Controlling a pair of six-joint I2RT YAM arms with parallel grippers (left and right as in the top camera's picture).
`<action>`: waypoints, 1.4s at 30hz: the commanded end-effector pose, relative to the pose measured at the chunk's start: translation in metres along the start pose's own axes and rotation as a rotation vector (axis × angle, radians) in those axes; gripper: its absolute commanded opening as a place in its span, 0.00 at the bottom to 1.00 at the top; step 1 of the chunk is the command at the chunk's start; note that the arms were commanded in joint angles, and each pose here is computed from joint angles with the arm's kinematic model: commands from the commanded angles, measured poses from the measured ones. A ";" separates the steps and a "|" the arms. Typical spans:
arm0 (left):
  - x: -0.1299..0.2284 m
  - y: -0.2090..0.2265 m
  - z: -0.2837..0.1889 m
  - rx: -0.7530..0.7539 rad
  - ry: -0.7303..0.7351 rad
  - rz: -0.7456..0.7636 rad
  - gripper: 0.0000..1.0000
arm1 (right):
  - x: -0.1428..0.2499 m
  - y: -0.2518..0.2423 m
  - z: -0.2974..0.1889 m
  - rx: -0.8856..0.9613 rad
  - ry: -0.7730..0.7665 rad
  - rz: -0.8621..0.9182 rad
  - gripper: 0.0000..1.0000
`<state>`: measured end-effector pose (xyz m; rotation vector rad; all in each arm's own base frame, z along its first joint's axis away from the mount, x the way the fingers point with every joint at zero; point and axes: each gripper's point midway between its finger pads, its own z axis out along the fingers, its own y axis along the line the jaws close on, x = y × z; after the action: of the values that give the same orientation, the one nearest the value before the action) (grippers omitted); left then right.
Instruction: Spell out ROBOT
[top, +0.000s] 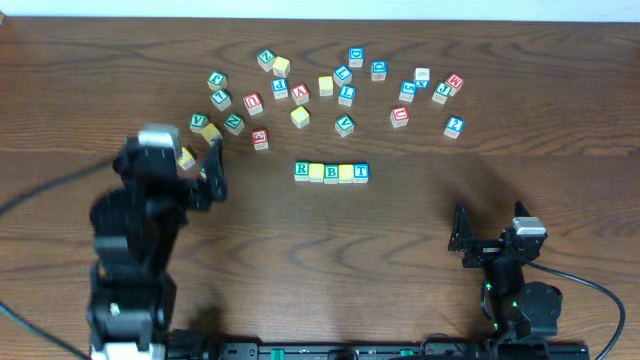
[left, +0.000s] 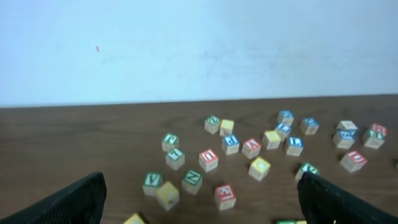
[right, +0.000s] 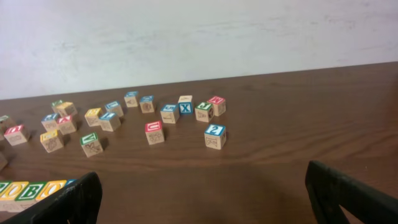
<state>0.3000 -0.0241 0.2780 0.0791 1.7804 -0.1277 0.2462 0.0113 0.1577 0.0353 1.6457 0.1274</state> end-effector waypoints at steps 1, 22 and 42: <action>0.031 0.007 -0.012 -0.042 -0.044 0.057 0.97 | 0.000 -0.001 0.000 0.002 -0.003 -0.012 0.99; 0.141 0.018 -0.028 -0.113 -0.088 0.141 0.97 | 0.000 -0.001 0.000 0.002 -0.003 -0.012 0.99; 0.148 0.020 -0.028 -0.117 -0.057 0.130 0.97 | 0.000 -0.001 0.000 0.002 -0.003 -0.012 0.99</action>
<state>0.2455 -0.0042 0.1512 0.0977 1.6718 0.0594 0.2462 0.0113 0.1576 0.0347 1.6457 0.1274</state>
